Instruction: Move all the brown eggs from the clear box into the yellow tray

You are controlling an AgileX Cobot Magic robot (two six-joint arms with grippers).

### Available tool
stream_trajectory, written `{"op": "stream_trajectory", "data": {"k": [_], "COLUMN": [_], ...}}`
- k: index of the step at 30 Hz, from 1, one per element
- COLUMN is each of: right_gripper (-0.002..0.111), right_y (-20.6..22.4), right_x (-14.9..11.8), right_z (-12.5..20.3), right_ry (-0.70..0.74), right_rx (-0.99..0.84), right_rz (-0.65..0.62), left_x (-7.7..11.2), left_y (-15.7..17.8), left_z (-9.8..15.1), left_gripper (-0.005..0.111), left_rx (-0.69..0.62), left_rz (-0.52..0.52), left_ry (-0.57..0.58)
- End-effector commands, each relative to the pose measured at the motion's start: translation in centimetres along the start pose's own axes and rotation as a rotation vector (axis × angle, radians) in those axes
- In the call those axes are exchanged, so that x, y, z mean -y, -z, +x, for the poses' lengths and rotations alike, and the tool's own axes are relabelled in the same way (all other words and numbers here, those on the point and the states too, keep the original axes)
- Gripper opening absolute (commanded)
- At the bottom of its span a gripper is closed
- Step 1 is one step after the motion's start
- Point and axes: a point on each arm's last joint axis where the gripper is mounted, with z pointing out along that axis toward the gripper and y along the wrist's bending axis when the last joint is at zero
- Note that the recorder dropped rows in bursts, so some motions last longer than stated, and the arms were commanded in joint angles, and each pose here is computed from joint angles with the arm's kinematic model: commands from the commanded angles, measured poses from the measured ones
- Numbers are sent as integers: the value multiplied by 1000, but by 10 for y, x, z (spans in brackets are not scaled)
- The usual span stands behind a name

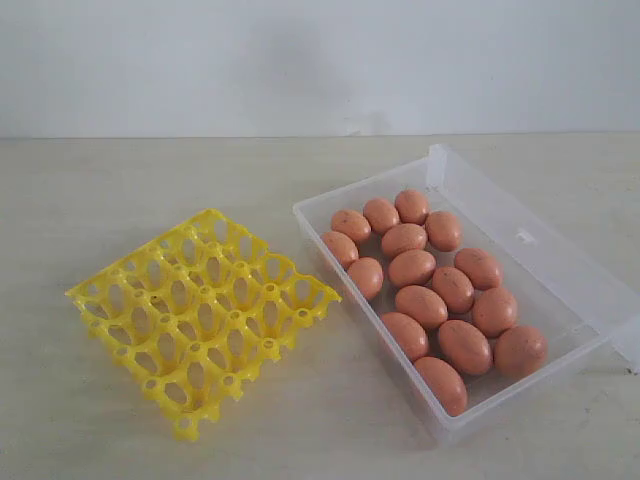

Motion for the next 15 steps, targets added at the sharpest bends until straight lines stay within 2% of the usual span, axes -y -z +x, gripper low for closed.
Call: {"op": "stream_trajectory", "data": {"k": [1,11,13,15], "right_gripper": [0,0,0,0], "right_y": [0,0,1,5], "right_x": [0,0,1,2], "right_z": [-4,-4,-14,-30], "right_ry": [2,20,24,-360], "right_rx": [43,44,154,336], "right_rz": [-2,2,12,-40], "left_x": [0,0,0,0], "left_y": [0,0,0,0], "left_z": [0,0,0,0], "left_gripper": [4,4,4,4], "left_rx": [8,8,8,8], "left_rz": [-2,-2,-2,-2], "left_ry": [3,3,3,3]}}
